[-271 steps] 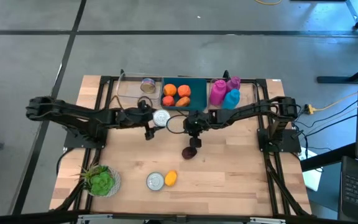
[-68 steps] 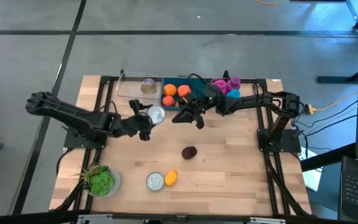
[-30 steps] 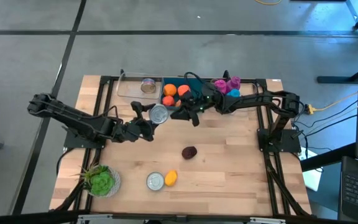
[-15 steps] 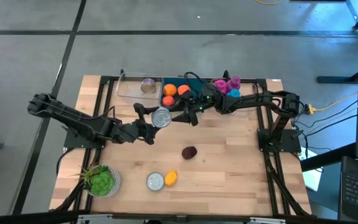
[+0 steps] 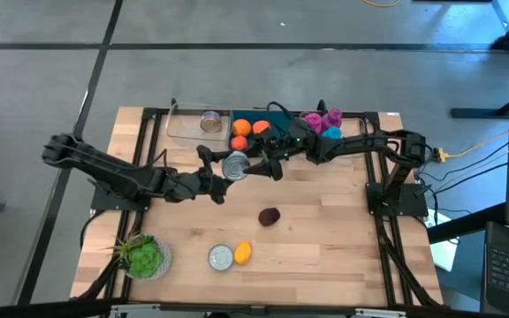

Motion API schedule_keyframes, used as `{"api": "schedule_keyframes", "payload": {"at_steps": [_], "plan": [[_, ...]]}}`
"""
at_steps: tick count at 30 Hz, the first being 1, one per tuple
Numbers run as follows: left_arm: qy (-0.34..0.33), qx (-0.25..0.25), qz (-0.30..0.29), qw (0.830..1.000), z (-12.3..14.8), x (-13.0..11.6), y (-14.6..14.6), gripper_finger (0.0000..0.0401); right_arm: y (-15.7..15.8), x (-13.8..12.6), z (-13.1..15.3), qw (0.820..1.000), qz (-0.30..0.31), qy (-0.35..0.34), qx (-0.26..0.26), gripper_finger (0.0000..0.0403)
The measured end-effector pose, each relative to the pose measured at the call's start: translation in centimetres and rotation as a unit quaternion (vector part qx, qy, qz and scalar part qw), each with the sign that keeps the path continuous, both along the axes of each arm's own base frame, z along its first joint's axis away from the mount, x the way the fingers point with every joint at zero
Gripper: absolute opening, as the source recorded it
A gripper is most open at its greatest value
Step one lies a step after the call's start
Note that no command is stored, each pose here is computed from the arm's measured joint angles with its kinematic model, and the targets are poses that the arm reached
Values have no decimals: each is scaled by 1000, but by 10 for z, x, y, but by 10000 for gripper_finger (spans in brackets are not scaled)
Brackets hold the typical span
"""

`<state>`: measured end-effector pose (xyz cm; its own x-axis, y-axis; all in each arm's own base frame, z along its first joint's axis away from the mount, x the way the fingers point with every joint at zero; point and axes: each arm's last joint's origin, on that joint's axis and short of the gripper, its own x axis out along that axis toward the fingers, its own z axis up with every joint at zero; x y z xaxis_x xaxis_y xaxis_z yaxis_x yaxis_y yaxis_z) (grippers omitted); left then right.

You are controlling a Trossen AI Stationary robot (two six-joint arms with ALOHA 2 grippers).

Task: Pick & Place Food Item
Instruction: Put the top yellow blue tuna can into the left transparent bin

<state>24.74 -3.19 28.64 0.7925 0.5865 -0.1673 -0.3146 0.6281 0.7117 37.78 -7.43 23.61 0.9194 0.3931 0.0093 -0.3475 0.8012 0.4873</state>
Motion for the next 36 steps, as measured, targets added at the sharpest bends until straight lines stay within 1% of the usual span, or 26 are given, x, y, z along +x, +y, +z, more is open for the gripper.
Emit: {"api": "schedule_keyframes", "payload": {"at_steps": [4, 8, 11, 16, 22, 26, 29, 33, 36], "plan": [[10, 16, 2, 1000, -2, 6, -1, 345, 0, 0, 0, 1000, 1, 2, 1, 341], [4, 18, 12, 1000, 4, 9, -1, 345, 1, 0, -2, 1000, 6, 12, 3, 296], [1, 21, 11, 1000, 8, 10, -2, 345, 1, 0, -3, 1000, 9, 17, 3, 249], [5, 23, 12, 1000, 9, 10, -1, 345, 1, 0, -2, 1000, 16, 14, 3, 148], [3, 18, 14, 1000, 9, 10, -2, 346, 1, 0, -2, 1000, 17, 15, 4, 145], [5, 25, 11, 1000, 9, 10, -2, 346, 1, 0, -2, 1000, 21, 12, 0, 145], [-2, 11, 7, 1000, 9, 11, -2, 346, 1, 0, -2, 1000, 25, 15, 4, 145], [-5, 7, 6, 1000, 9, 11, -2, 347, 1, -1, -2, 999, 26, 17, 7, 145], [-7, 2, 8, 1000, 8, 10, -2, 354, 1, 0, -2, 999, 27, 17, 8, 145]]}}
